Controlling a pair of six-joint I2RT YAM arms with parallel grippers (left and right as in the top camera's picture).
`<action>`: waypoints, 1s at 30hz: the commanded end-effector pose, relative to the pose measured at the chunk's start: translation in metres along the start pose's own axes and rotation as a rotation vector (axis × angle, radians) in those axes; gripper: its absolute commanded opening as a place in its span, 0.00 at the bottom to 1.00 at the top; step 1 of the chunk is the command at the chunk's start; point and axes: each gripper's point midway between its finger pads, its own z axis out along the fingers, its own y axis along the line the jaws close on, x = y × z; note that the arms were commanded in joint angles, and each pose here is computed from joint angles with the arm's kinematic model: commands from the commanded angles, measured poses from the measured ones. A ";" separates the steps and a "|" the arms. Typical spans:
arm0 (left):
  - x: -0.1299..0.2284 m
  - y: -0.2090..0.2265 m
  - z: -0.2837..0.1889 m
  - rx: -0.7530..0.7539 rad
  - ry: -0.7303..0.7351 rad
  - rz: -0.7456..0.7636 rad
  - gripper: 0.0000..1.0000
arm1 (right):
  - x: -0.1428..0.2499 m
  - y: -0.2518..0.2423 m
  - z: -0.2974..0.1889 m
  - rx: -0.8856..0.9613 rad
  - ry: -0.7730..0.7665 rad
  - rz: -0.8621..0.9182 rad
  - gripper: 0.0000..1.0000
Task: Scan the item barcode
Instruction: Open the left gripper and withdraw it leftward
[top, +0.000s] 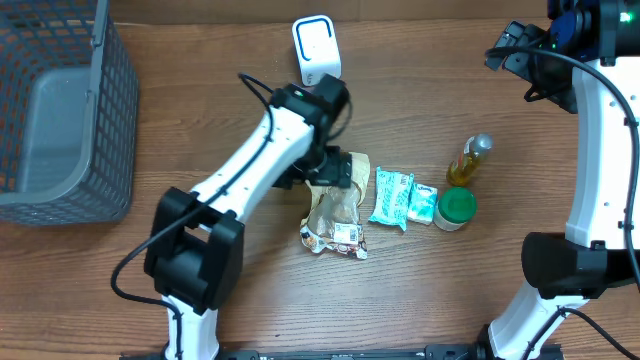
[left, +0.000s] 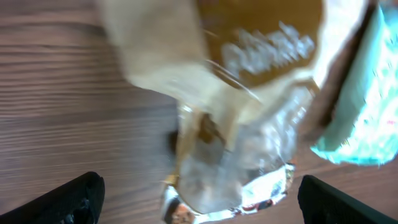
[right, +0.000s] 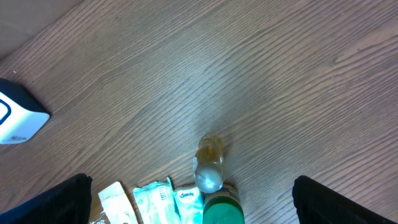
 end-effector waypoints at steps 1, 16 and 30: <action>-0.029 0.027 -0.029 0.027 -0.082 -0.079 1.00 | -0.004 -0.002 -0.010 -0.013 -0.029 0.006 1.00; -0.055 0.144 -0.048 0.021 -0.109 -0.373 1.00 | -0.004 -0.002 -0.010 -0.013 -0.029 0.006 1.00; -0.065 0.150 -0.050 0.032 -0.148 -0.397 1.00 | -0.004 -0.002 -0.010 -0.013 -0.029 0.006 1.00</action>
